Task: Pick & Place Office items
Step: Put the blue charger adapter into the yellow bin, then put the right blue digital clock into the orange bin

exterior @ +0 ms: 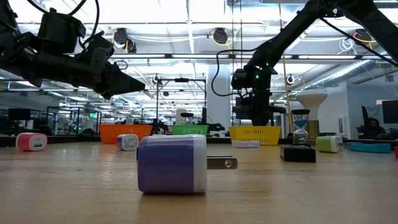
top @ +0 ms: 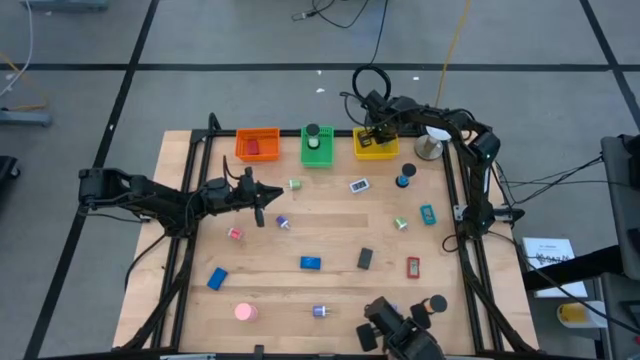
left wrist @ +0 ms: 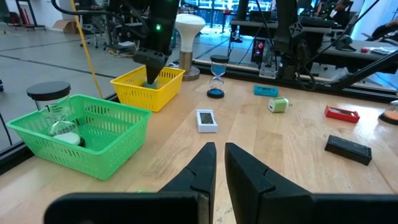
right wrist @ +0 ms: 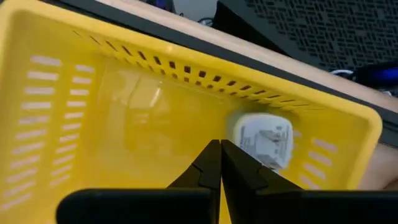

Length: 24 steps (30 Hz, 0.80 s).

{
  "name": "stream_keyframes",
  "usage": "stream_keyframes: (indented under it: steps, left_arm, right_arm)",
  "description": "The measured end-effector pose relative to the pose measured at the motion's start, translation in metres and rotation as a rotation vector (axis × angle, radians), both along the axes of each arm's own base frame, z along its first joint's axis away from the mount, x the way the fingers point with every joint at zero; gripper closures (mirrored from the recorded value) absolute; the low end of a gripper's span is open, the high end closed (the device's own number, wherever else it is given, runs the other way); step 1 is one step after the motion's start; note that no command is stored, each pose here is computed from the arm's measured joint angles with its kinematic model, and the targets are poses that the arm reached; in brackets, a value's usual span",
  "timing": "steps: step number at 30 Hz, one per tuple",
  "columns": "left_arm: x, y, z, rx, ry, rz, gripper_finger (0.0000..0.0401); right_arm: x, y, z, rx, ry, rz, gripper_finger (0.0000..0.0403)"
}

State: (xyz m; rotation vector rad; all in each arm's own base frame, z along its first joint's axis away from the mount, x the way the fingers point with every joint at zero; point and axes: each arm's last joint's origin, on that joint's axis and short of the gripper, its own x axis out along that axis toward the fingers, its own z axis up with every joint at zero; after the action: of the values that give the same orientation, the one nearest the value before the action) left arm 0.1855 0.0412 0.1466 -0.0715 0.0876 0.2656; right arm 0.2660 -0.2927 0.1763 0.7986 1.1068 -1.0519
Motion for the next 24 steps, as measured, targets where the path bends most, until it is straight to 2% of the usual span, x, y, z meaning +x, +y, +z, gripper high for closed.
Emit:
stream_keyframes:
  steps: [10, 15, 20, 24]
  left_arm:
    - [0.0, 0.0, 0.0, 0.0, 0.0, 0.0, 0.0364]
    - [0.0, 0.0, 0.0, 0.0, -0.001, 0.0, 0.0364]
    - [0.0, 0.0, 0.0, 0.0, 0.0, 0.0, 0.0364]
    - [0.0, 0.0, 0.0, 0.0, -0.001, 0.0, 0.0364]
  right_arm:
    - [0.0, -0.001, 0.001, -0.03, 0.006, 0.0, 0.0399]
    - [-0.004, 0.005, 0.028, -0.09, -0.014, 0.079, 0.0399]
    - [-0.002, 0.031, 0.062, -0.199, -0.07, 0.223, 0.0399]
    - [-0.005, 0.066, 0.07, -0.304, -0.145, 0.328, 0.0402]
